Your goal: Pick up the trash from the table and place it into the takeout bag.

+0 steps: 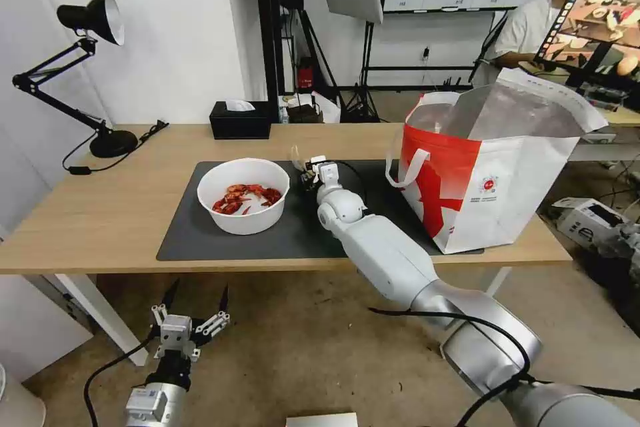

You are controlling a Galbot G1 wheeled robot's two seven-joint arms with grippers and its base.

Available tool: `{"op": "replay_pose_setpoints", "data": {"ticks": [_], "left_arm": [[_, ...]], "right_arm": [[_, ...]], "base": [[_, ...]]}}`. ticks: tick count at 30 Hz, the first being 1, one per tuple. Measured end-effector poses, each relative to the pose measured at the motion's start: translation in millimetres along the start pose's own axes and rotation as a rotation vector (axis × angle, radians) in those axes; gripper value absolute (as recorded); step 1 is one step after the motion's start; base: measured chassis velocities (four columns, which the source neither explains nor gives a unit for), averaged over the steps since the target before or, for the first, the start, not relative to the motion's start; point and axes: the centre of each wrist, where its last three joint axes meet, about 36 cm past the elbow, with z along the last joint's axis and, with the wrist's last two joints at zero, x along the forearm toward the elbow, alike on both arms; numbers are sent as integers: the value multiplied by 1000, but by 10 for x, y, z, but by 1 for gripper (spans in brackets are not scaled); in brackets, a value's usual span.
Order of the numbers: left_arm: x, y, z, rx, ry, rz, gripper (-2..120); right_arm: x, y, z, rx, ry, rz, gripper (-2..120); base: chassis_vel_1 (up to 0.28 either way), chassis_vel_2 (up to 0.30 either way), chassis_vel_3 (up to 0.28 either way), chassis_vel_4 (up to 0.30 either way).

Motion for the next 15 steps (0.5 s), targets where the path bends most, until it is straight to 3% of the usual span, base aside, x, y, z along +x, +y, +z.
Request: {"op": "replay_pose_setpoints", "data": {"ticks": [4, 6, 7, 10, 15], "left_arm": [[-4, 10, -13, -2, -4, 0, 100], [-4, 13, -24, -2, -6, -1, 100], [-4, 13, -24, -2, -6, -1, 100], [1, 17, -33, -3, -8, -3, 100], [4, 24, -45, -4, -10, -5, 100]], "right_arm": [[137, -17, -22, 66, -108, 5, 12], [320, -58, -78, 117, -221, 8, 8], [320, -58, -78, 117, -221, 8, 8], [708, -96, -277, 108, -446, 46, 8], [1108, -179, -514, 78, -592, 64, 8]], "base": [[0, 0, 0, 0], [0, 0, 0, 0], [0, 0, 0, 0], [0, 0, 0, 0], [0, 0, 0, 0]]}}
